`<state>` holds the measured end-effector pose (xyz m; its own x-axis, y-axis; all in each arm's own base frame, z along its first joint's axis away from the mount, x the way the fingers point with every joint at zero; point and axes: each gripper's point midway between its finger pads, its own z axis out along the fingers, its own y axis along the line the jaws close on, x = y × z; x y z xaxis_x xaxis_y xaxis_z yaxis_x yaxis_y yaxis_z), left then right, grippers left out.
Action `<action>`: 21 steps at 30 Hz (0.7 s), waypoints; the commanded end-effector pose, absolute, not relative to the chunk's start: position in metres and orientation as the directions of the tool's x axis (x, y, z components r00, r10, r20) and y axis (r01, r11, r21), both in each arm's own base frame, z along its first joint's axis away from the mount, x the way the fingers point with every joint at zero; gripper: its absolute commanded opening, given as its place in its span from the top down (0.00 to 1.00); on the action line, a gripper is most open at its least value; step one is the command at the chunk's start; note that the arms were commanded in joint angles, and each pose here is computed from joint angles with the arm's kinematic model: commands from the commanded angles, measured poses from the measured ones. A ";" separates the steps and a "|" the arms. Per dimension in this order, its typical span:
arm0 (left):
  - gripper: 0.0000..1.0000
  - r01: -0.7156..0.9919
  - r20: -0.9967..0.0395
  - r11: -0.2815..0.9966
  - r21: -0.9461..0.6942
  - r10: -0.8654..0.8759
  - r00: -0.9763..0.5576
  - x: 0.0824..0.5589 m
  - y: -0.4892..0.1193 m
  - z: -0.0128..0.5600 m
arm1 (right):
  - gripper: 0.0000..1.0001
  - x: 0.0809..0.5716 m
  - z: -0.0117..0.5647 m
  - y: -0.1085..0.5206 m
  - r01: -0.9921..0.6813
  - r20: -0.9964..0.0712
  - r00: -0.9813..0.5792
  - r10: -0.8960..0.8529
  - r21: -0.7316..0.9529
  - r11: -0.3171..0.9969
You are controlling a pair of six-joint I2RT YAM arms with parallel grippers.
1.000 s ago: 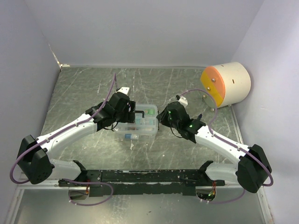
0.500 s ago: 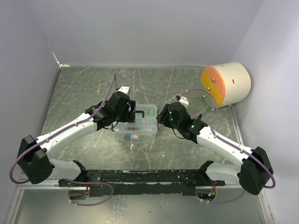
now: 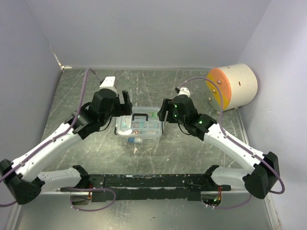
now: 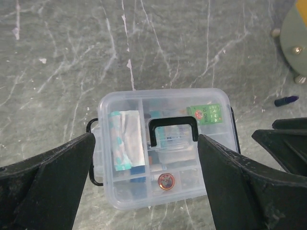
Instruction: Organize the medicine kit
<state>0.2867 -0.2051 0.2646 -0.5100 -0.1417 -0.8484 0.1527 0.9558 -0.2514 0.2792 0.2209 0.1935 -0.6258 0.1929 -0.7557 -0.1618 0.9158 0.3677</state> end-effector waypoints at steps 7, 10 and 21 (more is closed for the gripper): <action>0.03 -0.004 -0.744 0.858 -0.514 -0.448 -0.496 0.289 -0.144 0.241 | 0.29 0.295 0.207 0.272 -0.366 -0.776 -0.628 -0.052 0.236 0.900; 0.00 0.005 -0.660 0.796 -0.605 -0.498 -0.563 0.292 -0.145 0.222 | 0.22 0.296 0.202 0.299 -0.424 -0.778 -0.608 -0.158 0.150 0.893; 0.01 -0.135 -0.444 0.664 -0.735 -0.622 -0.645 0.302 -0.128 0.165 | 0.16 0.290 0.168 0.368 -0.596 -0.726 -0.556 -0.405 0.009 0.803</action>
